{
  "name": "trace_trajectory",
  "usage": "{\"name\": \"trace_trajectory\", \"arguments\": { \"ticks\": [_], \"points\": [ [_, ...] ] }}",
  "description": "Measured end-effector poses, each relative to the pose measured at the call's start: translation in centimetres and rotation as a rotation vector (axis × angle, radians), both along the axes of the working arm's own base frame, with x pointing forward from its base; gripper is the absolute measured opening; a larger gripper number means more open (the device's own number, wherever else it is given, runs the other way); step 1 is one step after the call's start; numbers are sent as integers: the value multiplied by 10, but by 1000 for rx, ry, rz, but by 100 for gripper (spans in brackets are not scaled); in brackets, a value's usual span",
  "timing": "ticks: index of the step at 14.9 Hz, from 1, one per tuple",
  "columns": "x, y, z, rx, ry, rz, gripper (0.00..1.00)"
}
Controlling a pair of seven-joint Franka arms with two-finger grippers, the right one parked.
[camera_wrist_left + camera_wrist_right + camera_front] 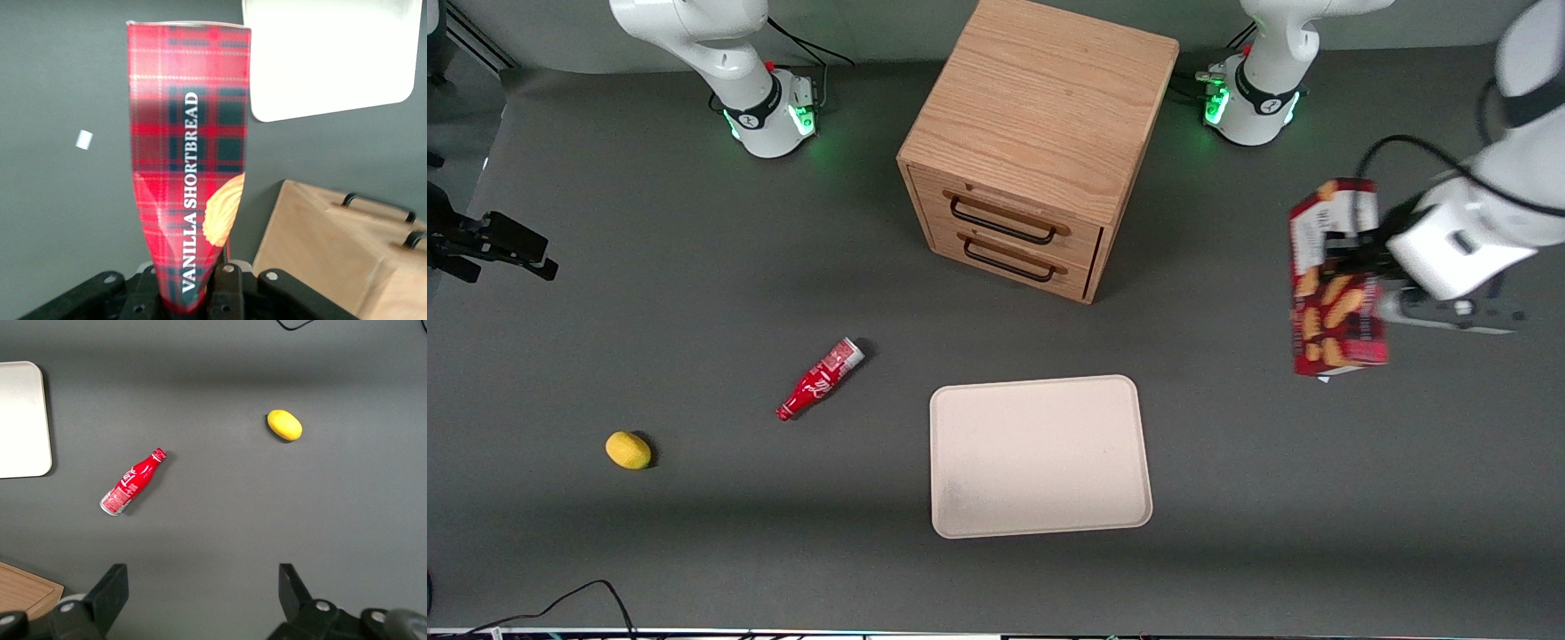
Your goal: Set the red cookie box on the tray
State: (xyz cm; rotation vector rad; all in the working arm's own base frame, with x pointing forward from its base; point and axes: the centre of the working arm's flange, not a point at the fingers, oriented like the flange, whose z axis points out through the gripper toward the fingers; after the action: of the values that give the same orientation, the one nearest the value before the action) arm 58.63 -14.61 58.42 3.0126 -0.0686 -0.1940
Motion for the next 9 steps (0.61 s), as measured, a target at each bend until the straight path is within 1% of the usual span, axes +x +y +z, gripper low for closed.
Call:
{"name": "trace_trajectory", "arguments": {
  "ticks": [1,4,7,8,9],
  "points": [
    [5,-27,-12,3,-17,28,22],
    [33,-77,-68,-20,-59,87,22],
    [65,-97,-146,-34,-74,97,22],
    [73,-103,-173,-32,-86,97,22],
    [80,-111,-200,-19,-107,106,22]
  ]
}}
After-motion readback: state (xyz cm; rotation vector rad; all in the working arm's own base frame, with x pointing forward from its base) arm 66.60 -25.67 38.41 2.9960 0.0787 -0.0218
